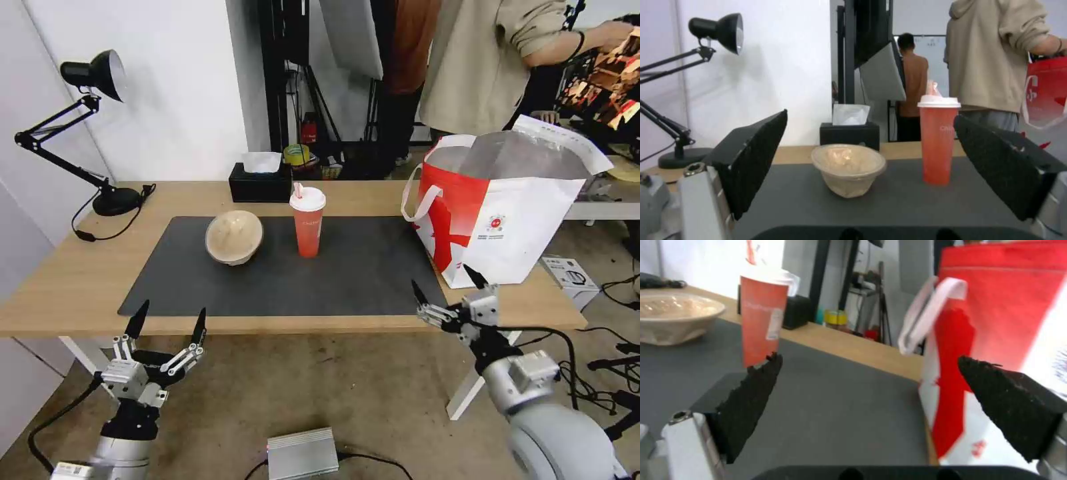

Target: Pick up the trash from the table and place it into the takeout bag.

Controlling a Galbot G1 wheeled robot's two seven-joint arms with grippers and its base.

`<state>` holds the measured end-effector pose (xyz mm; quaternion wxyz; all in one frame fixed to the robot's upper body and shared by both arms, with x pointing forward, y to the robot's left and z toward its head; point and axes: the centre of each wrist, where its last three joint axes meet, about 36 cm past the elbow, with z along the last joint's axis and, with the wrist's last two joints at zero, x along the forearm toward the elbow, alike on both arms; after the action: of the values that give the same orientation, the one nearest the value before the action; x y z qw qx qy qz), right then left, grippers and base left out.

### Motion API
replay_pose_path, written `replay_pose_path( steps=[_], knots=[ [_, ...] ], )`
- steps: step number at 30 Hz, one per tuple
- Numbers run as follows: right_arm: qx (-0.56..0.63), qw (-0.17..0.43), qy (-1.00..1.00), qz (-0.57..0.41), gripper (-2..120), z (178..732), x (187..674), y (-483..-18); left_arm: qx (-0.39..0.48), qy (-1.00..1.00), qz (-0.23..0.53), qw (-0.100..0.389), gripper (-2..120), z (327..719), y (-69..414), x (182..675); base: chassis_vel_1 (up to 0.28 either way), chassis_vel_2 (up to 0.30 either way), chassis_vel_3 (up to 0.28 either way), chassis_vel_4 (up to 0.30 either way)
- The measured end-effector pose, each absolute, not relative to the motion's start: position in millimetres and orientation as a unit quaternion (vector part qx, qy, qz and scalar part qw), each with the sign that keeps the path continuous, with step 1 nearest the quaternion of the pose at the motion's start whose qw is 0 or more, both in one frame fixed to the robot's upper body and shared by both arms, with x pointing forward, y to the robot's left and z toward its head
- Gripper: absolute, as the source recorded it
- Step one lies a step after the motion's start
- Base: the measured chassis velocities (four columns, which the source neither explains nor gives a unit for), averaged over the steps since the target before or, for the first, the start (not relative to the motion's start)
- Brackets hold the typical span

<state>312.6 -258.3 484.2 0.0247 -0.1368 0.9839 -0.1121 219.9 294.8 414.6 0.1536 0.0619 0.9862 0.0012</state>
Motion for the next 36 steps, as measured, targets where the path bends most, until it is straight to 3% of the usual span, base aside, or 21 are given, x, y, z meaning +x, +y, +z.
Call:
replay_pose_path(
  steps=[21,26,36],
  knots=[
    [-0.219,0.000,0.972,-0.089,100,454,362,-227,0.049,0.988,-0.002,0.149,100,404,292,212,0.000,0.000,0.000,0.000],
    [-0.233,0.002,0.969,-0.085,100,451,405,-217,0.045,0.989,-0.002,0.143,100,399,290,208,0.000,0.000,0.000,0.000],
    [-0.253,0.003,0.964,-0.086,100,449,445,-191,0.041,0.989,0.000,0.145,100,399,291,209,0.000,0.000,0.000,0.000]
  ],
)
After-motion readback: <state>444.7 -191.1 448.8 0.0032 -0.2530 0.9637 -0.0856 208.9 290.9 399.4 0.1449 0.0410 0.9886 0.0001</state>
